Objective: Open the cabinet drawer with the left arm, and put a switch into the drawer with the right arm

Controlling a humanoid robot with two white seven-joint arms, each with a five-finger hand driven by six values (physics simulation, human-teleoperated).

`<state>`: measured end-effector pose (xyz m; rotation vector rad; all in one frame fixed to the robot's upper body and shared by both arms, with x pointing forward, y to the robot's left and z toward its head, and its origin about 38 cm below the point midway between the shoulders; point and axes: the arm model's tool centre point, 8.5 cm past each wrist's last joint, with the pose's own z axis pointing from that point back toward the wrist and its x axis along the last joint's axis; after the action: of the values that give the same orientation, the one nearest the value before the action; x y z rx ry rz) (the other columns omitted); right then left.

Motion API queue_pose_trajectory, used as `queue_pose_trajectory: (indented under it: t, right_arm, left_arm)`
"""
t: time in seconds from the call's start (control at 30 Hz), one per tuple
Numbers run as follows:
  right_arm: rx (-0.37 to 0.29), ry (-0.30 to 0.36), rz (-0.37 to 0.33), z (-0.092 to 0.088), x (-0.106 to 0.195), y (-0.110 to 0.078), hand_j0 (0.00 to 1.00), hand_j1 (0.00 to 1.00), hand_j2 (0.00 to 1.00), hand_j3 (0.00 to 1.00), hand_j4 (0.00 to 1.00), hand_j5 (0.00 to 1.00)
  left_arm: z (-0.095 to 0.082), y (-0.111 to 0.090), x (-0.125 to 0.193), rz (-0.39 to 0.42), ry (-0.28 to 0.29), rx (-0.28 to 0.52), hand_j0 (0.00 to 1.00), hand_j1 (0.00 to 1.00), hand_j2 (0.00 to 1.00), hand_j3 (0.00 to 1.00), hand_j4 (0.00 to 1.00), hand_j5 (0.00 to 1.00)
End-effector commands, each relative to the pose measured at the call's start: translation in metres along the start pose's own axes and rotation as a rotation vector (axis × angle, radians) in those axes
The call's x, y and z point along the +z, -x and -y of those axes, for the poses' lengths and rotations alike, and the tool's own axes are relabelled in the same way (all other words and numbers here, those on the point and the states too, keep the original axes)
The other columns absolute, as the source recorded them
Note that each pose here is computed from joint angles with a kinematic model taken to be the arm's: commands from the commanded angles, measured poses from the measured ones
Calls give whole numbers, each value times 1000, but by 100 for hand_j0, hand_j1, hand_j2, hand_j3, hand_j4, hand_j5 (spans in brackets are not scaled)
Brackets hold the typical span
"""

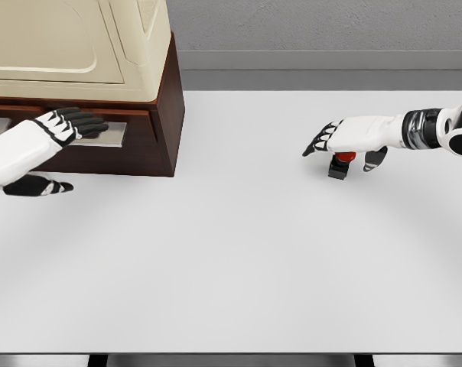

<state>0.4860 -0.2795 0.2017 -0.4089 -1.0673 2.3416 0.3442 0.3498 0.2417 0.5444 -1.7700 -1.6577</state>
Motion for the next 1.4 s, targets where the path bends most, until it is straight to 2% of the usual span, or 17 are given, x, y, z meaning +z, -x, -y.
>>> queue_pose_trajectory:
  t: [0.0, 0.13, 0.27, 0.8, 1.07, 1.37]
  right_arm:
    - [-3, 4, -3, 1, 1, 1, 100, 100, 100, 100, 100, 100]
    - [-4, 4, -2, 0, 1, 1, 100, 100, 100, 100, 100, 100]
    - [-6, 2, -7, -1, 3, 2, 100, 100, 100, 100, 100, 100]
    - [-21, -6, -15, -5, 3, 6, 100, 100, 100, 100, 100, 100]
    - [-17, -15, -9, -6, 0, 4, 100, 100, 100, 100, 100, 100]
    - [-21, -20, -12, -8, 0, 5, 100, 100, 100, 100, 100, 100]
  left_arm:
    - [7, -2, -3, 10, 14, 17, 100, 100, 100, 100, 100, 100]
    - [14, -2, -4, 10, 30, 28, 100, 100, 100, 100, 100, 100]
    - [19, 6, 0, -16, 39, 43, 100, 100, 100, 100, 100, 100]
    - [29, 14, 10, -44, 53, 75, 100, 100, 100, 100, 100, 100]
    - [32, 16, 18, -64, 53, 85, 100, 100, 100, 100, 100, 100]
    - [28, 19, 40, -87, 33, 72, 100, 100, 100, 100, 100, 100]
